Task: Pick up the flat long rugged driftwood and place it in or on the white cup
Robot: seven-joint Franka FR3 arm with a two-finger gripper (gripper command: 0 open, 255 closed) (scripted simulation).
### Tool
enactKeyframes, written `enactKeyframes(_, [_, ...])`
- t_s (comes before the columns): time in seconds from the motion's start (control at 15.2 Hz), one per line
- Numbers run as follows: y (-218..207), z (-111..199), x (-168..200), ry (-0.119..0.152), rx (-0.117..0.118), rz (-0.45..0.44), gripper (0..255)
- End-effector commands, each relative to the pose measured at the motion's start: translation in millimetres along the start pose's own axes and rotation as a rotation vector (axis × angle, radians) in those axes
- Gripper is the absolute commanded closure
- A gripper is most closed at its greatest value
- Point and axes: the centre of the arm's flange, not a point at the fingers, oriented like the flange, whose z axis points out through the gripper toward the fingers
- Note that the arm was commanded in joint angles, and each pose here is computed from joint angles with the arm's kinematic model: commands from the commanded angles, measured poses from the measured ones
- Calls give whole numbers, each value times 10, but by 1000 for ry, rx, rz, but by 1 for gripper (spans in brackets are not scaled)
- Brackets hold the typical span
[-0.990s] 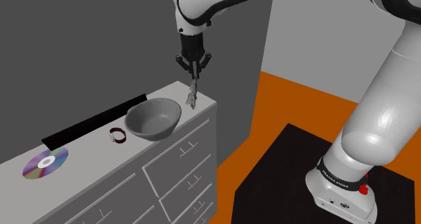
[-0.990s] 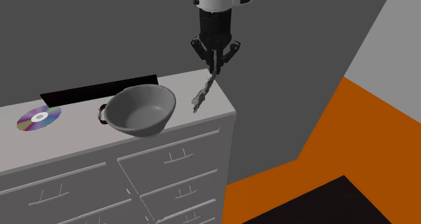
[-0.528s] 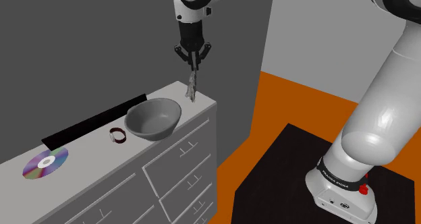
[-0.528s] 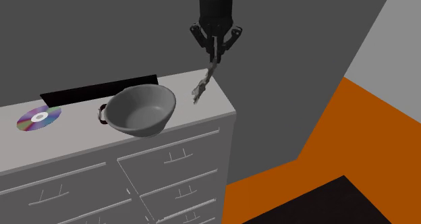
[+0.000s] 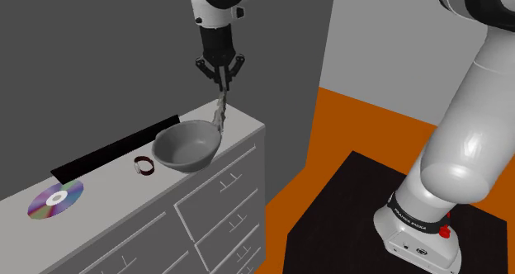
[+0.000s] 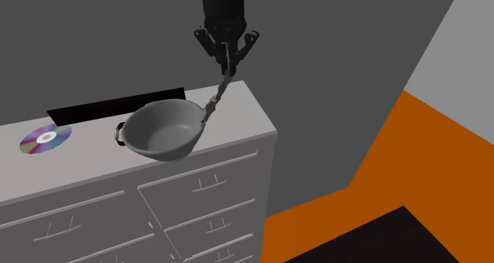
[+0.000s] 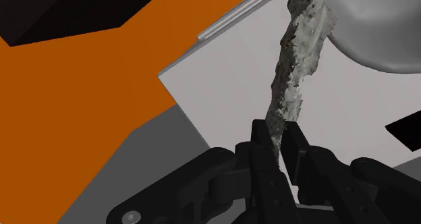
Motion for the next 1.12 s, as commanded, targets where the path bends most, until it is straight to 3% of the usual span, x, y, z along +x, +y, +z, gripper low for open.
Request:
enactKeyframes(0.0, [-220, -17, -196, 0, 0, 1, 255])
enactKeyframes(0.46, [-940, -36, -862, 0, 0, 1, 255])
enactKeyframes(1.06, [-942, 439, -878, 0, 0, 1, 255])
